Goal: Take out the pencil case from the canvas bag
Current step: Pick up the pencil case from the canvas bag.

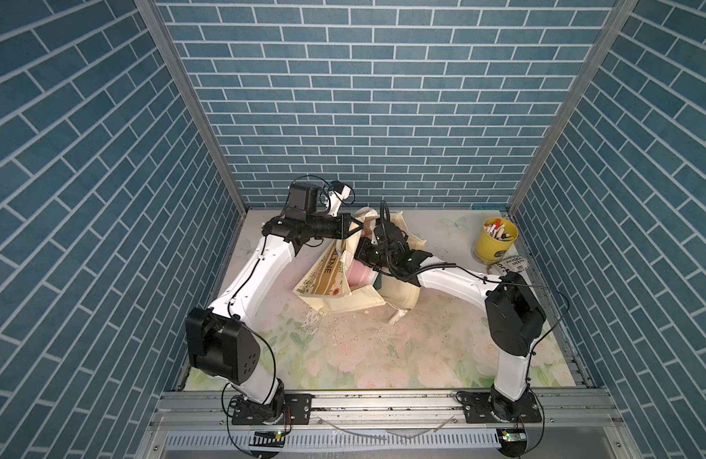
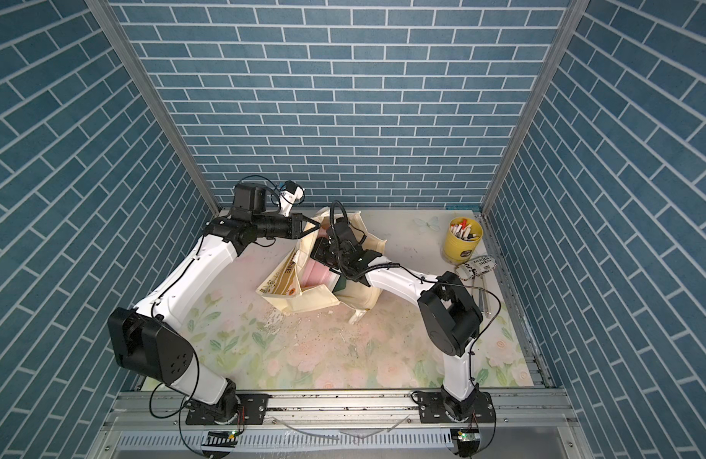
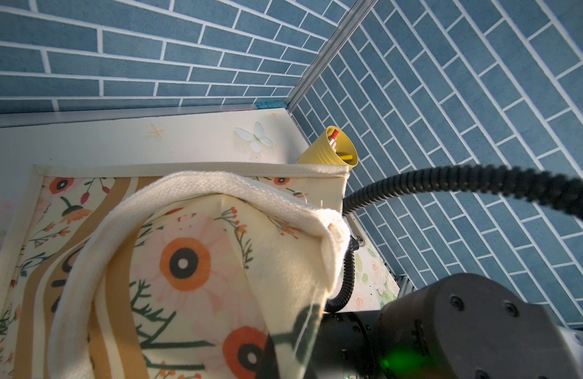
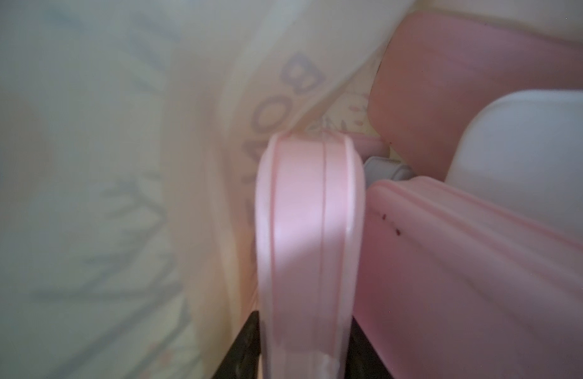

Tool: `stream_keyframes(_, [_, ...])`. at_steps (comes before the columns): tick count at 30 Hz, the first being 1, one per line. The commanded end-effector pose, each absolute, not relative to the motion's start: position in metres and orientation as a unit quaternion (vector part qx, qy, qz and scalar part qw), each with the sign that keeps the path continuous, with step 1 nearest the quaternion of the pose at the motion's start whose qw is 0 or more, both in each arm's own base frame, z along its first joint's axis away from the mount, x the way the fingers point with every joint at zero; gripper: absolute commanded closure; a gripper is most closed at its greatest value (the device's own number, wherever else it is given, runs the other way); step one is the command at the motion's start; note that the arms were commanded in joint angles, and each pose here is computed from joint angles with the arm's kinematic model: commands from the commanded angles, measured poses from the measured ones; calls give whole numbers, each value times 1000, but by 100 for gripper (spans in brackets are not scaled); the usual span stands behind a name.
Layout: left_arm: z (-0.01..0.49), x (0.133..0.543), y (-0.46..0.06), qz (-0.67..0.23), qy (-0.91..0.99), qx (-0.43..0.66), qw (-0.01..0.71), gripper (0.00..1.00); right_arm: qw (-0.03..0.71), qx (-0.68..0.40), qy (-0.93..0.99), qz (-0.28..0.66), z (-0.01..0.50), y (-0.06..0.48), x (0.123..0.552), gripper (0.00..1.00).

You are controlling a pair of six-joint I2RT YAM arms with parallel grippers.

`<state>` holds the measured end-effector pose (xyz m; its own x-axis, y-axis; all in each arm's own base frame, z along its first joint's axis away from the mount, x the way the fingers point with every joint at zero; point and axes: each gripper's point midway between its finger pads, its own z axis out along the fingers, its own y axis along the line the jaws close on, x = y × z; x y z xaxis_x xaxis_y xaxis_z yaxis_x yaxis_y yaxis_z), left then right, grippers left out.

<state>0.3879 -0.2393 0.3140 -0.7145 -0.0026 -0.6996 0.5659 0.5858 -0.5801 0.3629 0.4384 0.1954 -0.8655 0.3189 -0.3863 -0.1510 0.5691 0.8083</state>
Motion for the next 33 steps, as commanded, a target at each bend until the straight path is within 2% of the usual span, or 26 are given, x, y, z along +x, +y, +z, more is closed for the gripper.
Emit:
stream_keyframes(1, [333, 378, -247, -449, 801, 196, 346, 100, 238, 63, 855, 456, 185, 439, 365, 60])
stream_keyframes(7, [332, 380, -245, -444, 802, 194, 350, 100, 227, 60, 861, 452, 181, 443, 364, 58])
stream_keyframes(11, [331, 384, -243, -440, 802, 192, 354, 100, 220, 61, 864, 448, 176, 444, 365, 52])
stream_keyframes(20, [336, 387, -234, -439, 798, 187, 367, 100, 222, 67, 867, 440, 177, 441, 366, 68])
stream_keyframes(24, [337, 387, -232, -437, 798, 186, 371, 100, 231, 58, 865, 441, 184, 440, 364, 80])
stream_keyframes(27, [337, 389, -229, -433, 800, 181, 374, 100, 241, 52, 865, 437, 189, 435, 363, 85])
stream_keyframes(33, [338, 395, -219, -420, 803, 170, 387, 100, 263, 43, 866, 424, 204, 423, 360, 86])
